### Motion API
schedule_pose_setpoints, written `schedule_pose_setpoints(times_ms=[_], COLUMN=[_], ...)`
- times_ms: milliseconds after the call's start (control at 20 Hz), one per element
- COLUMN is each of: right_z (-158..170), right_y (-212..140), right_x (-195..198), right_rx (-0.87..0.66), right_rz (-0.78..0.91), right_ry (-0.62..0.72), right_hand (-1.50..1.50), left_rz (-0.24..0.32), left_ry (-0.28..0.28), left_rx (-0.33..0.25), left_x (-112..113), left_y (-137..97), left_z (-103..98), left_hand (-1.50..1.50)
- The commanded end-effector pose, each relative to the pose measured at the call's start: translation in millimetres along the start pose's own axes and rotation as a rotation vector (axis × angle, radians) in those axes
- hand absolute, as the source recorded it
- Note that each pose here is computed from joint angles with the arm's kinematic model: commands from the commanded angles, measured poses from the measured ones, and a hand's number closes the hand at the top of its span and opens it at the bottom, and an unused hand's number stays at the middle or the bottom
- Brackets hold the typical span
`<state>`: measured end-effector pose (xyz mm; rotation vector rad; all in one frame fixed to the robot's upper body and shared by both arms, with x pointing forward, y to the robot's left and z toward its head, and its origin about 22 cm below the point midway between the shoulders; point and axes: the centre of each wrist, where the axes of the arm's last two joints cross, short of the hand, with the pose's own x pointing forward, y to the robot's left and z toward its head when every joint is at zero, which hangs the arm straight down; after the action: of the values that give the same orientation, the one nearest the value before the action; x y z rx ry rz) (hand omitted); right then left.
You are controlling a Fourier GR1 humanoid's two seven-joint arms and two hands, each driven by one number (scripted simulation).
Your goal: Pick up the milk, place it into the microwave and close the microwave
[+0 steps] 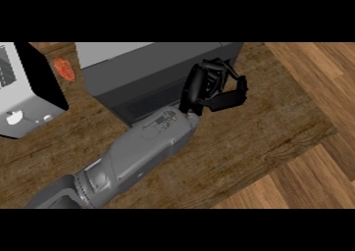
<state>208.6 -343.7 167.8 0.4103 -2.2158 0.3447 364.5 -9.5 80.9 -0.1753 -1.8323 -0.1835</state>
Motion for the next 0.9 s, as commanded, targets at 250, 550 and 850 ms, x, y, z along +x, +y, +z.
schedule_pose_setpoints(times_ms=[250, 550, 850], right_z=[0.6, 3.1, 6.7], right_y=[-9.9, -10.5, -10.8], right_x=[17.0, 24.2, 32.4], right_rx=[-0.051, -0.077, -0.091], right_rz=[0.051, 0.057, 0.071], right_ry=[-0.025, -0.031, -0.036], right_hand=[-1.50, -1.50, -1.50], left_rz=[-0.086, -0.129, -0.105], left_ry=[0.101, 0.125, 0.115], left_rx=[0.104, 0.071, 0.073], left_x=[-28.5, -39.9, -38.4], left_y=[36.5, 56.0, 65.9], left_z=[-7.7, -5.7, -8.8], left_hand=[1.50, -1.50, -1.50])
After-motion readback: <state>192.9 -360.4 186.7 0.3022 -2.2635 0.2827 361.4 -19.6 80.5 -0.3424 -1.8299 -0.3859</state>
